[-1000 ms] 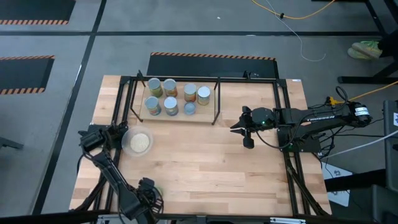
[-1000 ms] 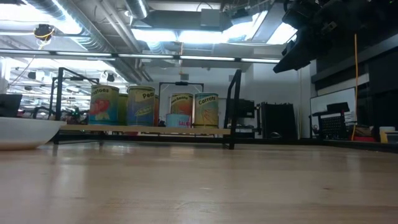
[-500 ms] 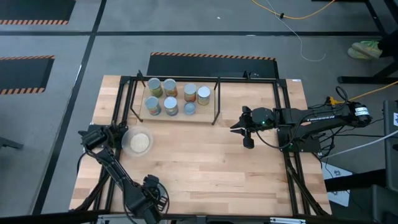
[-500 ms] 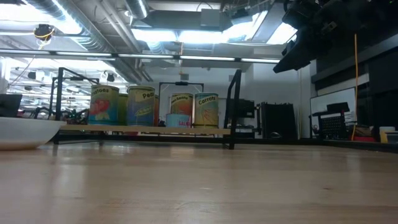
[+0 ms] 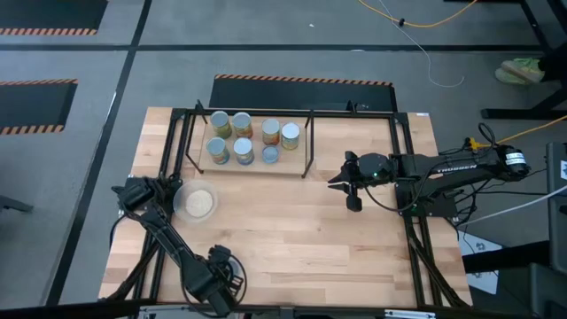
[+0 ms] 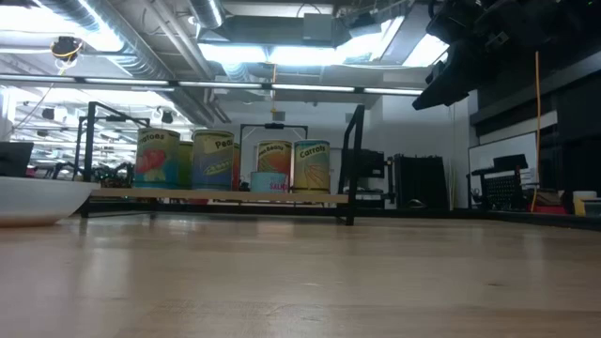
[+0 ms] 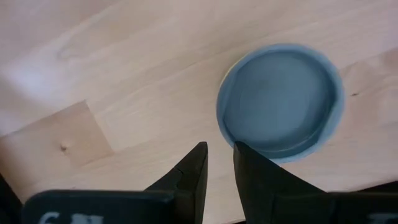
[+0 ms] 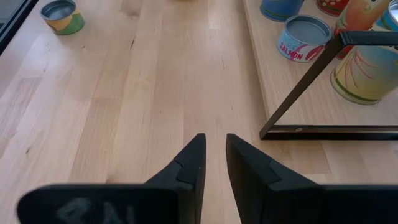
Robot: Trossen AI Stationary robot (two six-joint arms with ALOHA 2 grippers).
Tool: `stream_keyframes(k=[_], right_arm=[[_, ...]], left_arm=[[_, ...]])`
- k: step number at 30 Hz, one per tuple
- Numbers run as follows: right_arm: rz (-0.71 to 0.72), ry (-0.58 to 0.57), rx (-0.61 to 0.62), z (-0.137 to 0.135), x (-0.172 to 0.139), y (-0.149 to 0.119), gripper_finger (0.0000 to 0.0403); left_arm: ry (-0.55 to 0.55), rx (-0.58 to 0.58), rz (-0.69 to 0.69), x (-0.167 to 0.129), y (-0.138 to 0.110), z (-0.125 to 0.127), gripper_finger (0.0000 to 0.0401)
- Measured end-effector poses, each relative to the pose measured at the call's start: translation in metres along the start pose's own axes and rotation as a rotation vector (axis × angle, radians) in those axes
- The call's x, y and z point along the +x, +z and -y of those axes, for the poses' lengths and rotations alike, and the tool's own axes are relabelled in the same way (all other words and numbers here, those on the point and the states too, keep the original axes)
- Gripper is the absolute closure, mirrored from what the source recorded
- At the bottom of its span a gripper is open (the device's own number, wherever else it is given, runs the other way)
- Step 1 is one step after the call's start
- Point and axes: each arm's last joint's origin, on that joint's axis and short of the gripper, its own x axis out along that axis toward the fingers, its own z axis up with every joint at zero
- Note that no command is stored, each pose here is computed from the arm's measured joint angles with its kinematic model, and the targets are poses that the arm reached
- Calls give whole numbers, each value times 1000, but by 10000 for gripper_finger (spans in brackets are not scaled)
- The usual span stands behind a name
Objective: Pick and place cans onto a shelf
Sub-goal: Put the mushroom can on the shelf
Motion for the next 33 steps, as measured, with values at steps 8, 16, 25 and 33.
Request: stream_keyframes(k=[8,16,25,33], right_arm=[[2,0,0,0,0,0,335],[3,0,0,0,0,0,335],[3,0,0,0,0,0,335],[3,1,0,0,0,0,335]], left_arm=[[-49,-1,63,-7,7,1,330],[-51,35,95,-7,14,4,330],[-23,62,106,-6,20,4,330],[-13,62,102,-6,20,3,330]])
